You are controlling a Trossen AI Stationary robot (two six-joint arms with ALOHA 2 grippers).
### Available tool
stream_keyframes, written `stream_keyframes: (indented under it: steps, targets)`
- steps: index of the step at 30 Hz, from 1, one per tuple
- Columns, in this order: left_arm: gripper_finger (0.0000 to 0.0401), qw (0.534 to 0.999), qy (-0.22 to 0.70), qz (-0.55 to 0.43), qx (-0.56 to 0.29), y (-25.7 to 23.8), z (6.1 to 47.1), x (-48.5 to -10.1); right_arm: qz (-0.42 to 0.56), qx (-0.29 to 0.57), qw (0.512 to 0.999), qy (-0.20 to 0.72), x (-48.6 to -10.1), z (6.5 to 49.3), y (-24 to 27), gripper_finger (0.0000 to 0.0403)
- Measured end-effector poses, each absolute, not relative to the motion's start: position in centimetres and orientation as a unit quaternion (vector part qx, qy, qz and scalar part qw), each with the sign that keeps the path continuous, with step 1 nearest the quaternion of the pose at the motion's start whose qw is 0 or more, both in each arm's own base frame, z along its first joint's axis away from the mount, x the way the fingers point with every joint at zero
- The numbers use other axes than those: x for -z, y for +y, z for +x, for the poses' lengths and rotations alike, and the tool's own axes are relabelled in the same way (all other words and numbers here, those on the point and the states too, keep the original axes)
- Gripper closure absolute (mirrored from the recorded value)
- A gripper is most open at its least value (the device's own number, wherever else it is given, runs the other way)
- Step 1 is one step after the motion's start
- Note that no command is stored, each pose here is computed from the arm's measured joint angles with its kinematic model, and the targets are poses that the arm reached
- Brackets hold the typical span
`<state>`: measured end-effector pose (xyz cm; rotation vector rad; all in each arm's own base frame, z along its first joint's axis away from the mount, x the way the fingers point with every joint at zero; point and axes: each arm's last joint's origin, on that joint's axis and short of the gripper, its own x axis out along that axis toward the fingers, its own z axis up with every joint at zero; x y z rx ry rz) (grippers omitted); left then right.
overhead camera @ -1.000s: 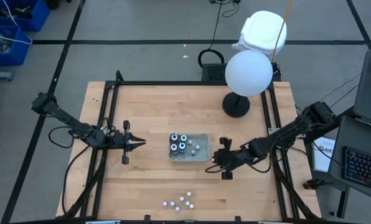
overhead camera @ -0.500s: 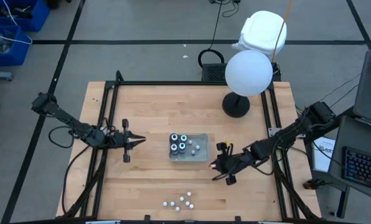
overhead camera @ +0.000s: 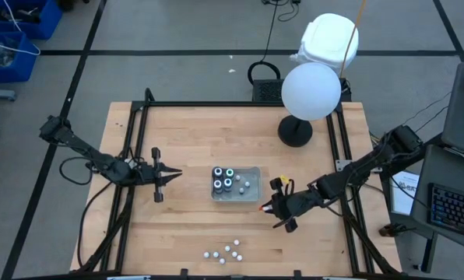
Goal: Pick & Place food coloring
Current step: Put the small orange food coloring bottle into the gray bin
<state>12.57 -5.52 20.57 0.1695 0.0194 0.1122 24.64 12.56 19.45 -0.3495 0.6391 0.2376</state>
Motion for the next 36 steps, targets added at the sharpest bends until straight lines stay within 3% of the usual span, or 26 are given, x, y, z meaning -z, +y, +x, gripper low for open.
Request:
stream_keyframes:
  steps: [16,22,30,36]
  targets:
    - [0.0359,0.991,0.012,0.118,-0.056,-5.5,12.6,-20.6,-0.190,-0.131,0.932,0.279,-20.1,25.8,10.9,0.0342]
    - [0.0359,0.991,0.012,0.119,-0.057,-5.5,12.6,-20.6,-0.161,-0.081,0.949,0.261,-23.4,28.2,7.4,0.0342]
    - [0.0359,0.990,0.018,0.123,-0.068,-5.4,12.6,-20.5,-0.143,-0.024,0.910,0.388,-25.9,30.1,1.1,0.0344]
    - [0.0359,0.990,0.022,0.126,-0.068,-5.4,12.6,-20.4,-0.154,-0.050,0.879,0.449,-25.3,32.9,0.3,0.0344]
